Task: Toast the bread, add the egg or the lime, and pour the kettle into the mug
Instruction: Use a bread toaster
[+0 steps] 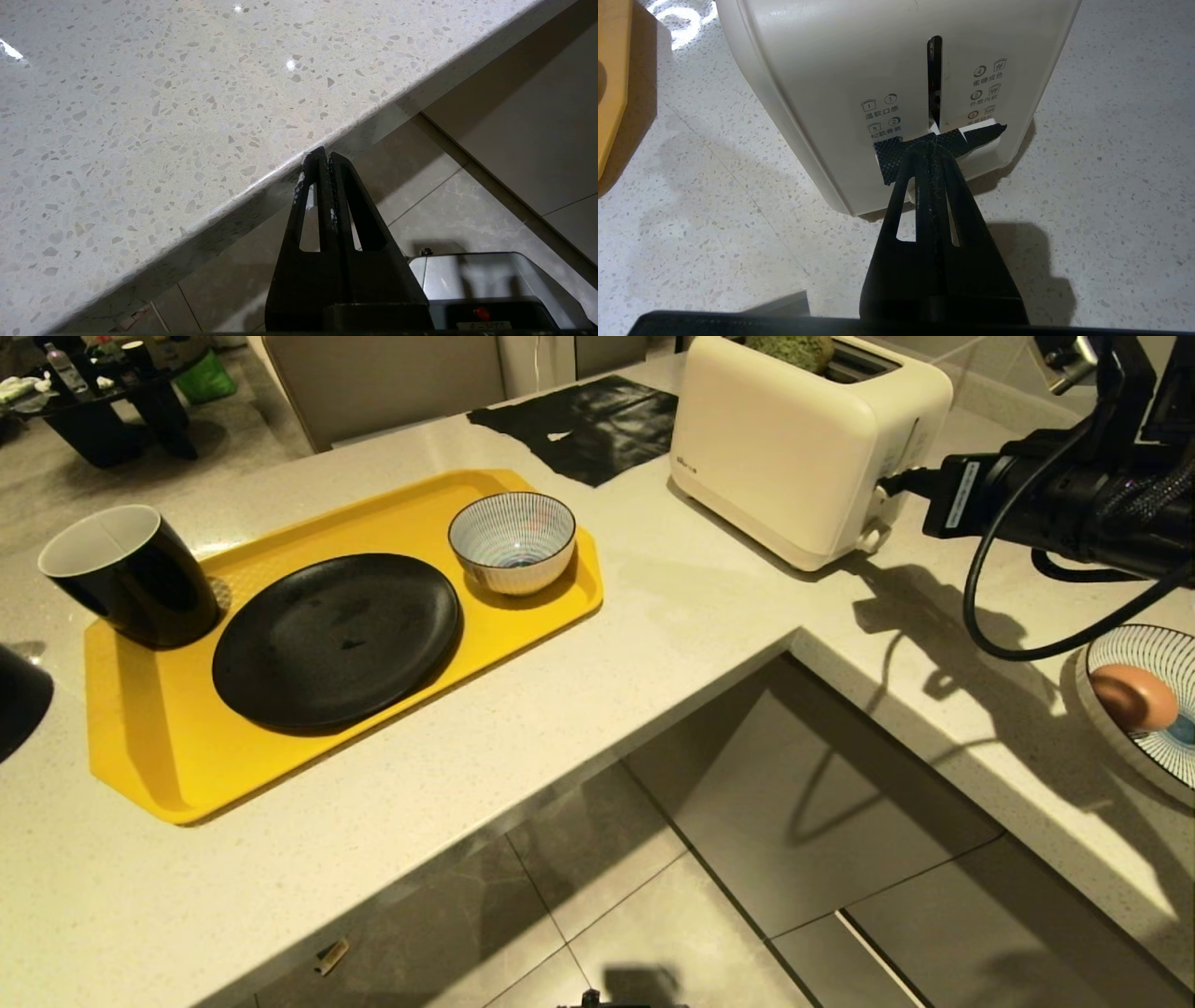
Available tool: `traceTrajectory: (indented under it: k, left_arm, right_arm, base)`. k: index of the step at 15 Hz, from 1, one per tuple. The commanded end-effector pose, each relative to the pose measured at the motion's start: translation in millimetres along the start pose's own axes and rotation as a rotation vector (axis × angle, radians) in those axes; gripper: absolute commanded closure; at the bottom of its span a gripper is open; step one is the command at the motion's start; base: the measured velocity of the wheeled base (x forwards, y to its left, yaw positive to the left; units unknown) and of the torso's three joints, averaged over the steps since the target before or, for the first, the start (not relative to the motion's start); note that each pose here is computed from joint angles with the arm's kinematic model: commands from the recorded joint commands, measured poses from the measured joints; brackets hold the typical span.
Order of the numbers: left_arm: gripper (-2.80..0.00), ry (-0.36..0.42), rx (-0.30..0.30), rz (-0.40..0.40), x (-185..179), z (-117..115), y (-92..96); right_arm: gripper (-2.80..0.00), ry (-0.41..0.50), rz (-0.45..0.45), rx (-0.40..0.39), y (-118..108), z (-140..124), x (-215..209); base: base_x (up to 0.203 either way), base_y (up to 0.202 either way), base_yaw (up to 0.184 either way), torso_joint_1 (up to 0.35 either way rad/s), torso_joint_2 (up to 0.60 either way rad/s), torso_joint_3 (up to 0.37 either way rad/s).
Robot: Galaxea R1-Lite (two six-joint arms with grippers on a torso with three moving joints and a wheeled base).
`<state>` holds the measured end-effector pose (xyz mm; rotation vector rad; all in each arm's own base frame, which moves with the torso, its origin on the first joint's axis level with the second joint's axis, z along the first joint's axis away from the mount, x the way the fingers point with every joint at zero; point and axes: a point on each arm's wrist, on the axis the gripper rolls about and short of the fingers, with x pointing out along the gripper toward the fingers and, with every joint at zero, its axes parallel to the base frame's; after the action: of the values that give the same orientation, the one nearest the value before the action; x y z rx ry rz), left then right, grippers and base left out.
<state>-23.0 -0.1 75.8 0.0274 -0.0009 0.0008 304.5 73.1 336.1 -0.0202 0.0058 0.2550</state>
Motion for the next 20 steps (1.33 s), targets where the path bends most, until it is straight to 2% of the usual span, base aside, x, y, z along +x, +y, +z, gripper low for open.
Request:
traceTrajectory:
  k: [1,20]
  left_arm:
    - [0.0,0.001,0.0,-0.001,0.1,0.0,0.0]
    - [0.0,0.0,-0.001,0.0,0.1,0.0,0.0]
  right_arm:
    - [0.0,0.01,0.001,0.0,0.2,-3.1,1.1]
    - [0.0,0.053,0.001,0.0,0.8,-15.4,3.3]
  base:
    - [0.0,0.0,0.0,0.0,0.0,0.0]
    - [0.0,0.0,0.0,0.0,0.0,0.0]
